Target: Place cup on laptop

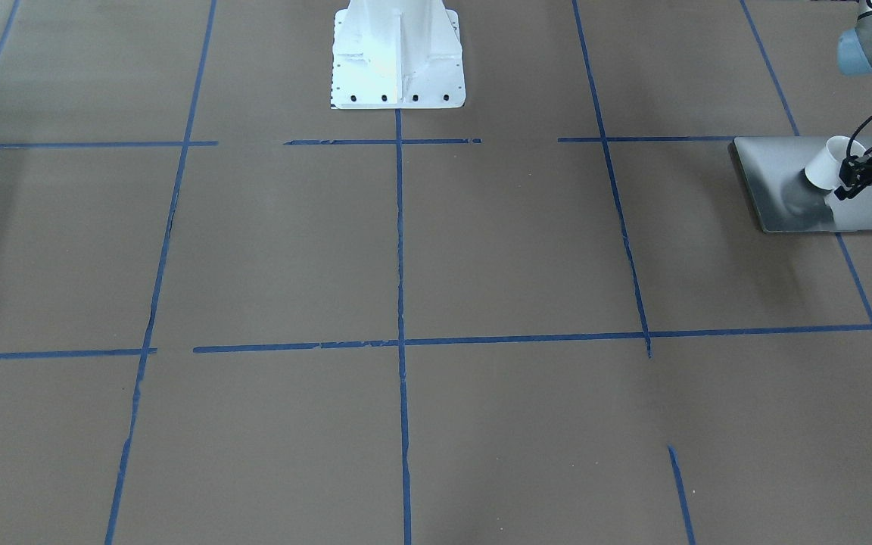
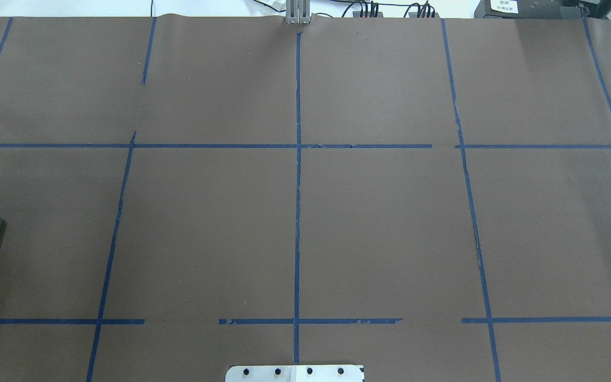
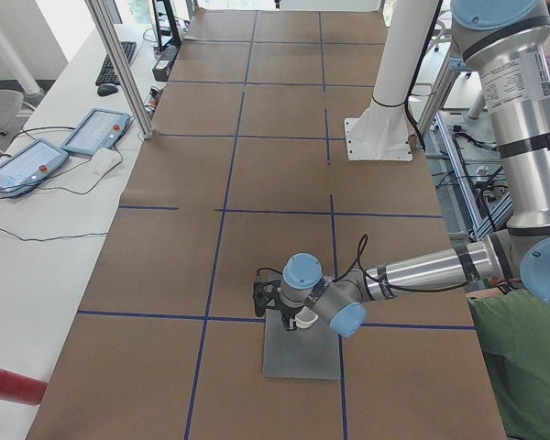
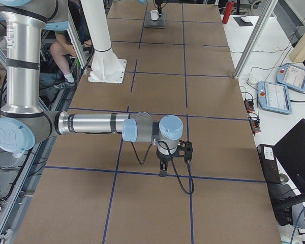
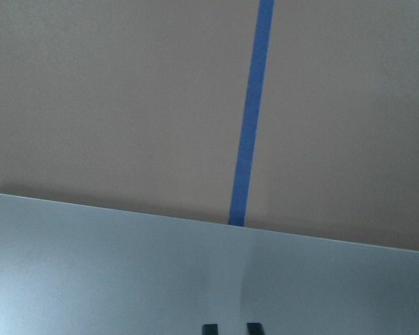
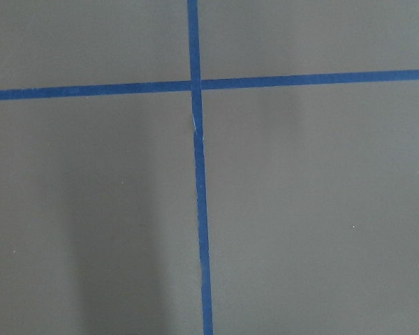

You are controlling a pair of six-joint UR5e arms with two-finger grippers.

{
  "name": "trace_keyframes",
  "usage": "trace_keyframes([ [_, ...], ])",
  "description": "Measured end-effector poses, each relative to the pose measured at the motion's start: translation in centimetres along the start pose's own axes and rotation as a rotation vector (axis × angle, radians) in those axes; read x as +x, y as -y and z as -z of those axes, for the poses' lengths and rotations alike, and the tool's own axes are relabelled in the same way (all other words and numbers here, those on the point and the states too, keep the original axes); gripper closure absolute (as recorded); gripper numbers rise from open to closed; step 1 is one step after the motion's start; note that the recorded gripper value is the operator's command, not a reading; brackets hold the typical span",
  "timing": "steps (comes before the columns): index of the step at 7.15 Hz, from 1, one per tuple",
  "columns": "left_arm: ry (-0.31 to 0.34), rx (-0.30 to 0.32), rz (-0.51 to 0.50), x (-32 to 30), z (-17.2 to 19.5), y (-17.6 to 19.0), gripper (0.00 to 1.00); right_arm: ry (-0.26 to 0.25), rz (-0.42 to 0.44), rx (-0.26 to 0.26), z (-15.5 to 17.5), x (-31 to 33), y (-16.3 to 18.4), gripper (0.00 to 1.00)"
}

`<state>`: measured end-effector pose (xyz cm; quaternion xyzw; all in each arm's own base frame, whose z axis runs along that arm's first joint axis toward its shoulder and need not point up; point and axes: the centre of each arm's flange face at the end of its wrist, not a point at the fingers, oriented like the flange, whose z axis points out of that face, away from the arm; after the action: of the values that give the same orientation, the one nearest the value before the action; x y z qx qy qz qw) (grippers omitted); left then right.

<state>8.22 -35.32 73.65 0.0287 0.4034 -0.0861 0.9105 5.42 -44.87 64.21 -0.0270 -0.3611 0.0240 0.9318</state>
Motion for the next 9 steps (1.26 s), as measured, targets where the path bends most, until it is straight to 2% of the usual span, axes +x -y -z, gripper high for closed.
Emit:
trace_keyframes([
  [1, 0.001, -0.005, -0.005, 0.0, -0.2, -0.1, 0.0, 0.0, 0.0, 0.0, 0.0, 0.0, 0.0, 0.0],
  [4, -0.007, -0.005, -0.032, 0.5, -0.1, 0.1, 0.0, 0.0, 0.0, 0.0, 0.0, 0.0, 0.0, 0.0],
  [6, 0.01, -0.023, -0.096, 0.3, -0.1, 0.8, 0.0, 0.0, 0.0, 0.0, 0.0, 0.0, 0.0, 0.0],
  [7, 0.035, -0.027, -0.133, 0.1, 0.4, 2.5, 0.0, 0.0, 0.0, 0.0, 0.0, 0.0, 0.0, 0.0],
  [9, 0.081, -0.021, -0.166, 1.3, 3.0, 8.7, 0.0, 0.0, 0.0, 0.0, 0.0, 0.0, 0.0, 0.0],
])
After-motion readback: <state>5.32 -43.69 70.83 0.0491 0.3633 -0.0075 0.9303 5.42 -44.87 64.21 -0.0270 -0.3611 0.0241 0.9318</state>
